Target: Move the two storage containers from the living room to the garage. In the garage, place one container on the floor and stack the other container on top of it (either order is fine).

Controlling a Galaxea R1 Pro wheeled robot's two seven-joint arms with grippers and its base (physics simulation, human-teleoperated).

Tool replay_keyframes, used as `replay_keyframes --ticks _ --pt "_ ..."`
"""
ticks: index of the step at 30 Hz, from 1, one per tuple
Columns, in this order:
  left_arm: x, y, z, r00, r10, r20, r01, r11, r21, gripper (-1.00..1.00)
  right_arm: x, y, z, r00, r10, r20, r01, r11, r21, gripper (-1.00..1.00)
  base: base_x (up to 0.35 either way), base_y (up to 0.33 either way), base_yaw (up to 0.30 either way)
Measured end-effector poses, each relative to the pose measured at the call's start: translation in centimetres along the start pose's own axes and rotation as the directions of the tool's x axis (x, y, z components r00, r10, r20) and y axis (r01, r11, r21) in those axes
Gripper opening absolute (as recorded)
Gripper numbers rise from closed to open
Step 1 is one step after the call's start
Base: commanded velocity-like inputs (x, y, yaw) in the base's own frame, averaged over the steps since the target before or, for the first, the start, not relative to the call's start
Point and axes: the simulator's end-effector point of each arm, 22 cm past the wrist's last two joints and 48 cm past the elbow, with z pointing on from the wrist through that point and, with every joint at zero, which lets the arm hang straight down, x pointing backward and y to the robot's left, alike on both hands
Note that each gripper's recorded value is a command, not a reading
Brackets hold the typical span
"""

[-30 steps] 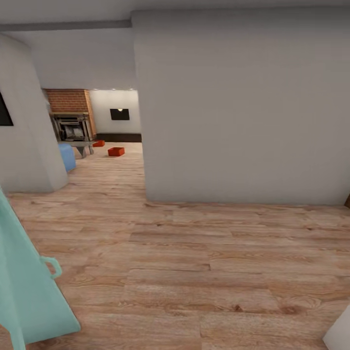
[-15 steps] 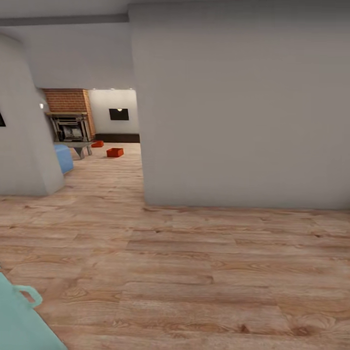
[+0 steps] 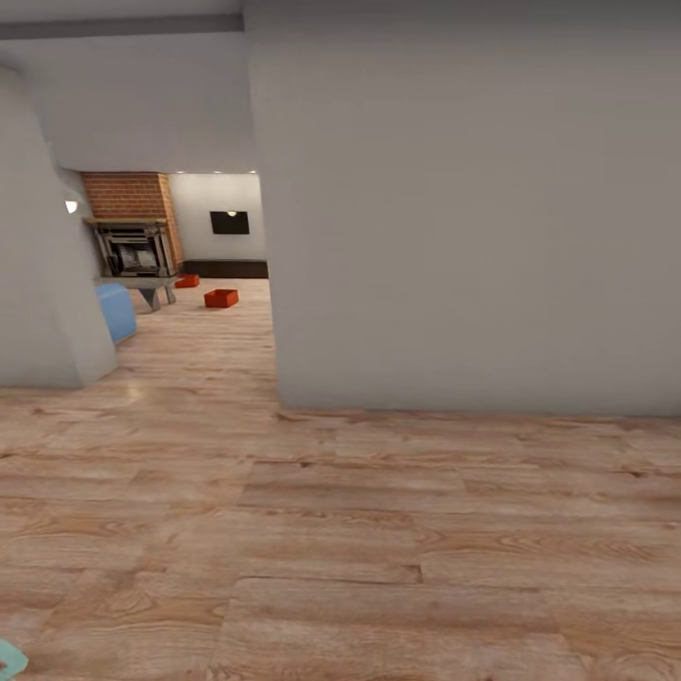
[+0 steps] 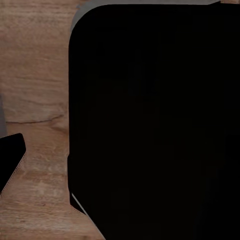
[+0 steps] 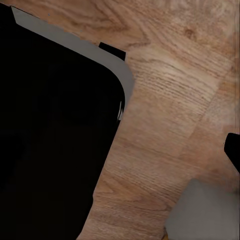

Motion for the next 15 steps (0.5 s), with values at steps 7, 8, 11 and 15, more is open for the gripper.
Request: replay_keyframes --ticks 7,8,11,15 --pt "-0.01 0.09 0.00 1.000 0.000 0.000 0.000 1.000 -0.001 1.00 0.02 -0.05 0.00 1.000 0.001 0.000 -0.001 1.000 0.001 1.00 0.322 0.000 0.000" --pt "-0.01 0.09 0.00 1.000 0.000 0.000 0.000 1.000 -0.001 1.00 0.02 -0.05 0.00 1.000 0.001 0.000 -0.001 1.000 0.001 1.00 0.322 0.000 0.000" --pt "-0.01 0.09 0.00 1.000 0.000 0.000 0.000 1.000 -0.001 1.00 0.02 -0.05 0.00 1.000 0.001 0.000 -0.001 1.000 0.001 1.00 0.322 0.000 0.000" --pt "-0.01 0.09 0.00 1.000 0.000 0.000 0.000 1.000 -0.001 1.00 0.04 -0.05 0.00 1.000 0.001 -0.001 -0.001 1.000 0.001 1.00 0.322 0.000 0.000"
